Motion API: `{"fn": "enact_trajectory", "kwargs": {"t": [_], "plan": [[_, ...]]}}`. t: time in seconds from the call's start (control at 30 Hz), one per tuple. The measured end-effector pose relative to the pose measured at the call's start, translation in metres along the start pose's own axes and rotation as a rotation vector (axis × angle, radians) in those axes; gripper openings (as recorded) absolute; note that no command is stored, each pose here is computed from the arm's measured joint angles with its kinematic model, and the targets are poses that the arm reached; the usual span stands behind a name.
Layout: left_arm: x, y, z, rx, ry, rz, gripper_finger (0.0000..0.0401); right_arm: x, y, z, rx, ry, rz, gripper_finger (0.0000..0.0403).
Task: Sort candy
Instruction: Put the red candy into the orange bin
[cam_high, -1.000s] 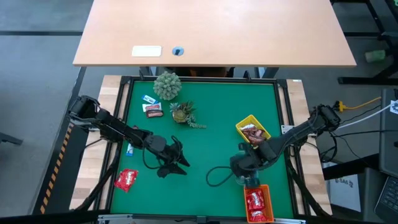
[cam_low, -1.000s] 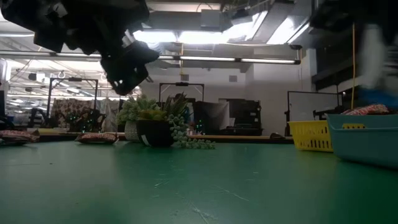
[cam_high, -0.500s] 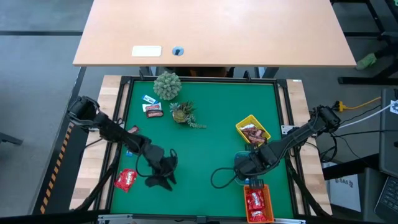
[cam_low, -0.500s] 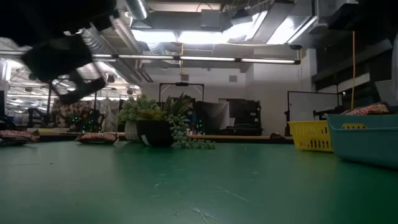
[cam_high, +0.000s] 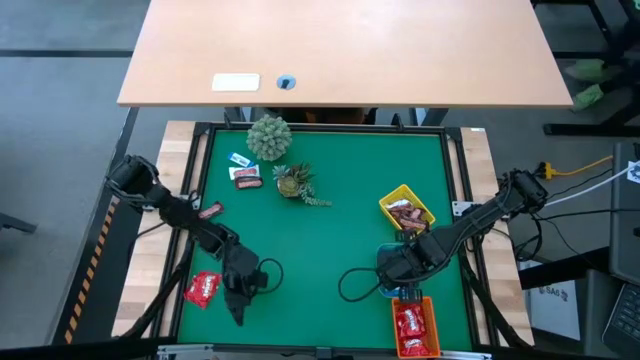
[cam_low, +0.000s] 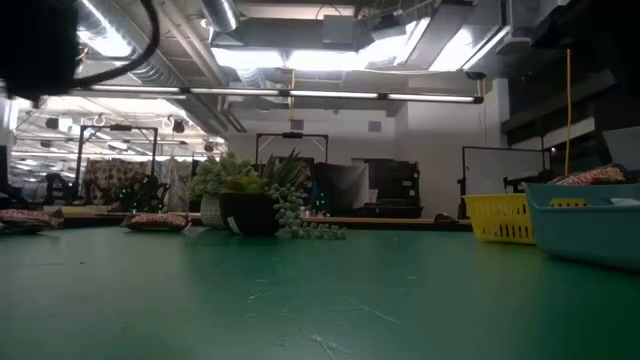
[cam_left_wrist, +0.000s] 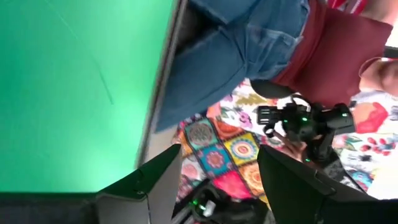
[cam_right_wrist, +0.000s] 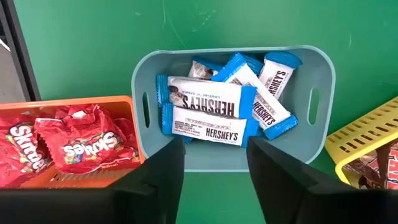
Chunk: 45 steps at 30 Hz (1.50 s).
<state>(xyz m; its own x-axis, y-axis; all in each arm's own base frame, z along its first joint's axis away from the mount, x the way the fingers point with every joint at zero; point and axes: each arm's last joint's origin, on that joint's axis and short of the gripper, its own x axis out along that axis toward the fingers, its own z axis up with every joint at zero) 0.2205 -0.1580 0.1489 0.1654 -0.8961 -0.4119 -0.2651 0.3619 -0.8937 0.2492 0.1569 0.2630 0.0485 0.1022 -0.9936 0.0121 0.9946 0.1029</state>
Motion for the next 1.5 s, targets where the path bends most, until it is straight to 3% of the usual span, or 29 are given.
{"fn": "enact_trajectory", "kwargs": {"t": [0.23, 0.5, 0.73, 0.9, 1.03, 1.2, 1.5], "plan": [[0.013, -0.003, -0.018, -0.089, 0.068, 0.022, 0.0206, 0.0, 0.0, 0.0, -0.001, -0.002, 0.001, 0.0183], [0.005, -0.015, -0.037, -0.074, 0.079, 0.041, 0.0206, 0.0, 0.0, 0.0, -0.001, -0.002, 0.001, 0.0184], [-0.041, -0.016, -0.064, -0.168, -0.118, 0.24, 0.0206, 0.0, 0.0, 0.001, -0.002, -0.005, 0.003, 0.0184], [-0.072, -0.003, -0.085, -0.224, -0.287, 0.464, 0.0206, 0.0, 0.0, 0.001, -0.002, -0.006, 0.003, 0.0184], [-0.083, 0.005, -0.097, -0.229, -0.34, 0.592, 0.0206, 0.0, 0.0, 0.001, -0.001, -0.008, 0.004, 0.0184], [-0.082, 0.006, -0.101, -0.171, -0.41, 0.631, 0.0206, 0.0, 0.0, 0.001, 0.006, -0.008, 0.005, 0.0184], [-0.071, 0.009, -0.108, -0.134, -0.359, 0.678, 0.0206, 0.0, 0.003, 0.005, 0.005, -0.05, 0.032, 0.0184]]}}
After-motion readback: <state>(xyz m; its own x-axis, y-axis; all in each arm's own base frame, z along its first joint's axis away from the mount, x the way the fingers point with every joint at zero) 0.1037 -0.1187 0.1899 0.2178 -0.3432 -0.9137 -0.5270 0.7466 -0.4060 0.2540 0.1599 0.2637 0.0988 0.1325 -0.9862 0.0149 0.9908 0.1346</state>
